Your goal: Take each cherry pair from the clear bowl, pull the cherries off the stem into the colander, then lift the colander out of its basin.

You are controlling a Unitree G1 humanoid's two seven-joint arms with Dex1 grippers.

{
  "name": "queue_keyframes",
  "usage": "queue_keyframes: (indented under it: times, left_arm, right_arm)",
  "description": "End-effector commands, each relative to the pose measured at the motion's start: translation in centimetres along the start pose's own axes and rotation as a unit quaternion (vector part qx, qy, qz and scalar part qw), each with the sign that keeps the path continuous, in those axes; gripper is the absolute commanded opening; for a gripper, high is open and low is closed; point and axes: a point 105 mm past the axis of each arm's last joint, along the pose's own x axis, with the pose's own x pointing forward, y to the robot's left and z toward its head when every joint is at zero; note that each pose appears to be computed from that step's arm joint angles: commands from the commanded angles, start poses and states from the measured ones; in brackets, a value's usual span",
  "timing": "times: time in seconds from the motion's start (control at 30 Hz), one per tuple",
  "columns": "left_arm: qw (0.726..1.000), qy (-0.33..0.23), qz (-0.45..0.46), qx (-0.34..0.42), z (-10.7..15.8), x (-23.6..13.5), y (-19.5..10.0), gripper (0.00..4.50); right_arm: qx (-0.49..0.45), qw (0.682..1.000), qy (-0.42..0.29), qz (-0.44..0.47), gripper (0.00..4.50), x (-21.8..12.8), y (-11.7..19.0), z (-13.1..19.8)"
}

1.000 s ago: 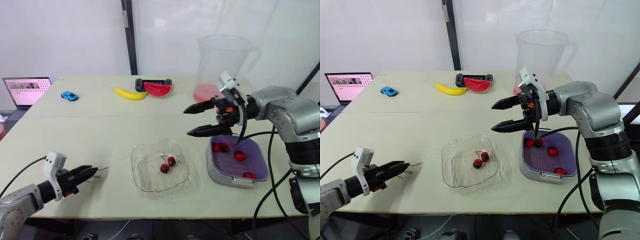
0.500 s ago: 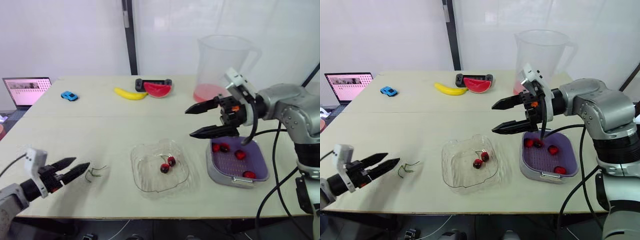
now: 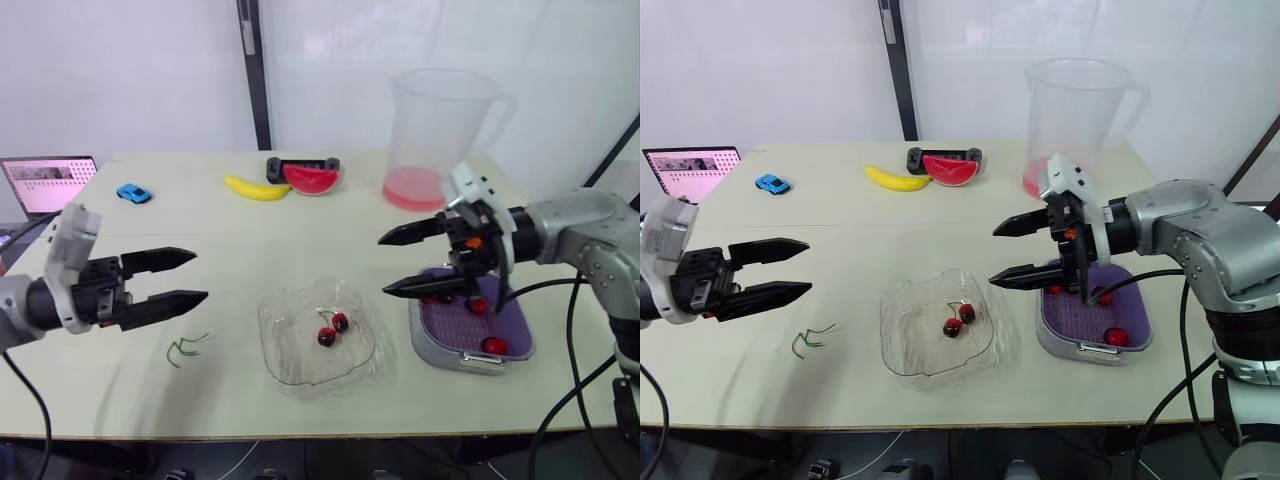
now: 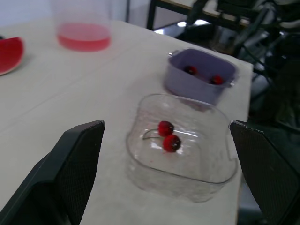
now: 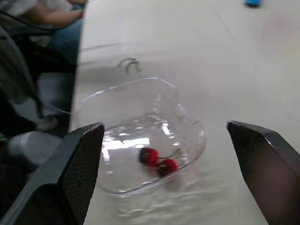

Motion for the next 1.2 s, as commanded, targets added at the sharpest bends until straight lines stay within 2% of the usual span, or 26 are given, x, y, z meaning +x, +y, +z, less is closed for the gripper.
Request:
queue_keyframes:
  times: [0.03,0.1,0.27,0.43,0.53,0.63,0.87,1.2]
  left_arm:
    - [0.999,0.019,-0.016,0.032,0.3,0.4,-0.3,4.47]
    - [0.999,0.017,-0.026,0.039,0.5,0.6,-0.5,4.47]
    - [0.997,0.037,-0.038,0.054,-0.5,1.2,-0.9,4.47]
    - [0.997,0.03,-0.043,0.06,-1.0,1.7,-1.2,4.47]
    - [0.997,0.025,-0.036,0.066,-1.4,1.9,-1.0,4.47]
    - [0.997,0.025,-0.028,0.067,-2.0,2.0,-0.8,4.47]
    - [0.997,0.033,0.008,0.076,-2.5,2.2,0.4,4.47]
    - [0.997,0.034,0.015,0.072,-2.6,2.3,0.3,4.47]
  right_arm:
    - [-0.039,0.998,0.009,-0.055,4.5,0.3,-0.6,1.3]
    - [-0.028,0.998,0.034,-0.055,4.5,0.8,-0.5,1.6]
    - [0.006,0.988,0.154,0.01,4.5,3.1,0.8,2.0]
    - [0.039,0.97,0.241,0.026,4.5,5.4,1.5,0.6]
    - [-0.003,0.956,0.29,0.043,4.5,6.8,2.2,-0.8]
    - [-0.008,0.95,0.309,0.045,4.5,9.4,2.2,-1.5]
    - [-0.048,0.941,0.33,0.056,4.5,12.3,2.5,-2.9]
    - [-0.057,0.933,0.347,0.079,4.5,13.8,3.3,-5.2]
